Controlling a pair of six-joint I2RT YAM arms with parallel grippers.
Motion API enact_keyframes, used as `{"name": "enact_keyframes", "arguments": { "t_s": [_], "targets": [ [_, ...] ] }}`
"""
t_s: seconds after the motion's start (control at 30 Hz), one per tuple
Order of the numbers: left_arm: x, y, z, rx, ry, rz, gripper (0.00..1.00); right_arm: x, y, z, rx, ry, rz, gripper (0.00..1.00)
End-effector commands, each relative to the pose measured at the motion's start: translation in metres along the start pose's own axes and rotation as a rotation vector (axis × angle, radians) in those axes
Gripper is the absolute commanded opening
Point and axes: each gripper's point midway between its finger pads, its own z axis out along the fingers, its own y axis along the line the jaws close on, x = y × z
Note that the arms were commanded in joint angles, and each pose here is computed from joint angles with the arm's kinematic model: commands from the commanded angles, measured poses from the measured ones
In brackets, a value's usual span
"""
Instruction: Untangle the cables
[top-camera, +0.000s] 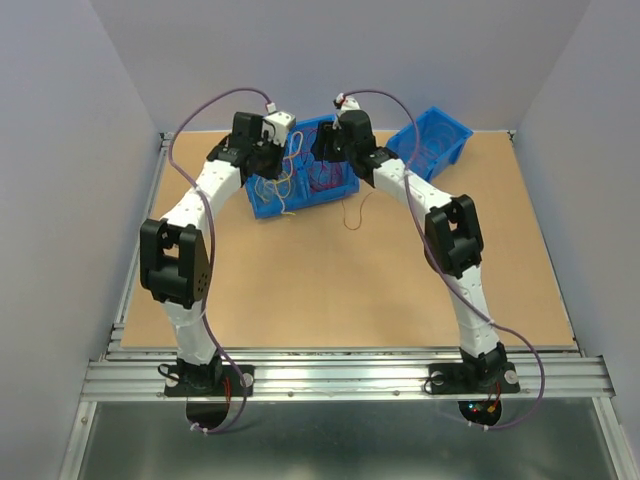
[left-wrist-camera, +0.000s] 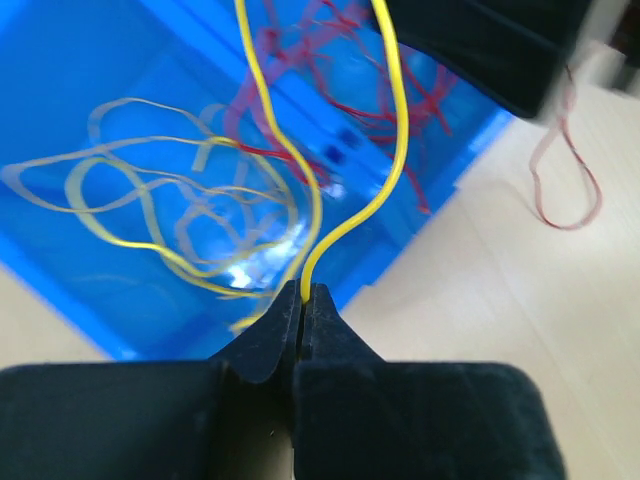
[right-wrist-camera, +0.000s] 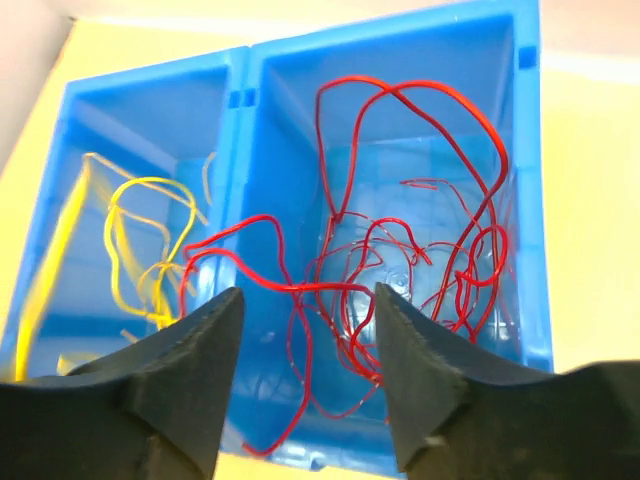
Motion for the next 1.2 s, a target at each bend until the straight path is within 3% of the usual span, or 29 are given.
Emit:
{"name": "enact_keyframes", "arguments": {
  "t_s": [0.0,0.1,0.2,0.37,0.6,0.67,0.8,1.0,1.17],
  "targets": [
    [-0.011,0.051,0.004,-0.089,0.022,-0.015,0.0,-0.004,0.003,-0.03,0.01,0.003,-0.014,0.62],
    [-0.023,0.083,0.017,-0.199,0.012,-0.007,0.0,-0.005,0.002,-0.054,0.061,-0.003,-0.034,0.66],
    [-0.011,0.094,0.043,-0.218,0.054,-0.015,0.0,0.024,-0.009,-0.075,0.114,0.05,-0.046,0.66],
    [-0.004,0.096,0.072,-0.207,0.073,-0.022,0.0,0.089,-0.028,-0.097,0.152,0.154,-0.049,0.65],
    [0.021,0.083,0.092,-0.211,0.116,-0.01,0.0,0.098,-0.026,-0.096,0.117,0.13,-0.039,0.62],
    [0.019,0.085,0.09,-0.221,0.1,-0.017,0.09,0.11,-0.03,-0.088,0.132,0.152,-0.041,0.61],
    [-0.01,0.093,0.057,-0.262,0.009,-0.015,0.44,0.119,-0.043,-0.076,0.194,0.153,-0.049,0.57],
    [-0.037,0.095,0.015,-0.279,-0.062,-0.012,0.62,0.123,-0.043,-0.057,0.192,0.148,-0.061,0.45],
    [-0.046,0.093,0.005,-0.263,-0.074,-0.009,0.63,0.105,-0.034,-0.058,0.172,0.114,-0.074,0.14]
  ]
}}
